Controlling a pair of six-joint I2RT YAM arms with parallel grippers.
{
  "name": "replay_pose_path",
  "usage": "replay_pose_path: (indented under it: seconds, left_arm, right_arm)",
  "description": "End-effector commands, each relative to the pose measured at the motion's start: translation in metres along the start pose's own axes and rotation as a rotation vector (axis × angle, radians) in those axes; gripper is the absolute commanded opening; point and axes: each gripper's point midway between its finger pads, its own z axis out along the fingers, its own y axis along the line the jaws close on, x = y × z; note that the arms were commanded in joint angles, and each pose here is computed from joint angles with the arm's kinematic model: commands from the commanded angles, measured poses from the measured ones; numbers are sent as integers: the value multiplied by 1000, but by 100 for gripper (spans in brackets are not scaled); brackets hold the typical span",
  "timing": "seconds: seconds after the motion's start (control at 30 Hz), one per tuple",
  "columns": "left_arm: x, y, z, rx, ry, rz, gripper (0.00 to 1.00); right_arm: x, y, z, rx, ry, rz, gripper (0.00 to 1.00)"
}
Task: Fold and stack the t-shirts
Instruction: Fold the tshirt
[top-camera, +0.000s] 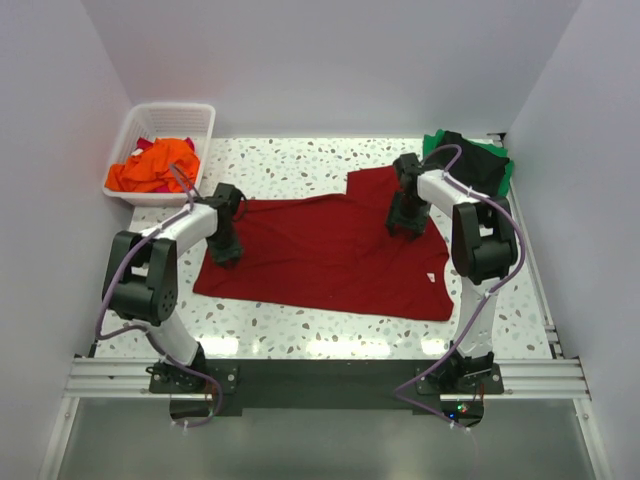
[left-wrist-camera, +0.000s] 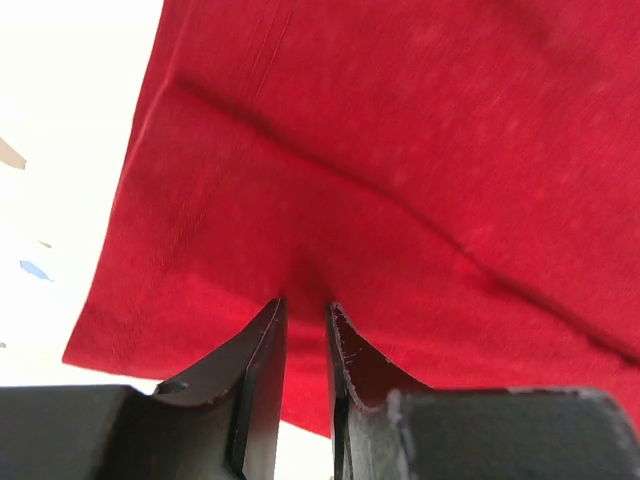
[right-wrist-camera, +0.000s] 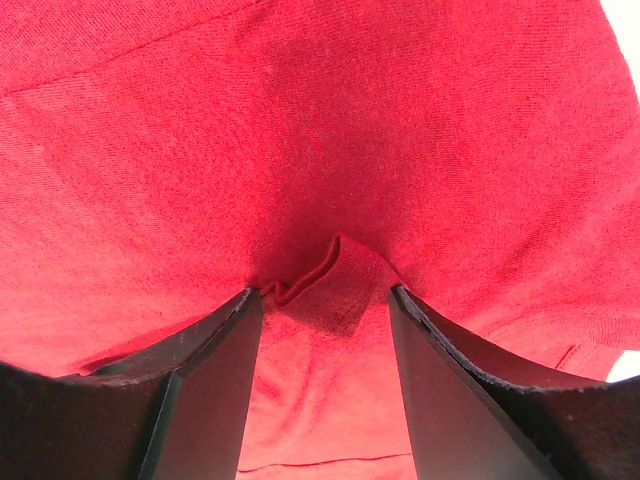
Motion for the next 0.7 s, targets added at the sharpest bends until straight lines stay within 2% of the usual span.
replay_pose_path:
  seconds: [0.0, 0.13, 0.37, 0.67]
  left_arm:
    - [15, 4, -20, 13, -2, -51, 27]
    - [25, 6, -28, 22, -20, -73, 28]
    - [62, 6, -13, -15, 57, -66, 28]
    - [104, 0, 13, -32, 172, 27, 29]
  right_arm:
    - [11, -43, 33, 167, 58, -30, 57]
    - [8, -44, 33, 163, 53, -28, 57]
    - [13, -49, 39, 156, 74, -19, 57]
    - [16, -61, 42, 158, 85, -11, 57]
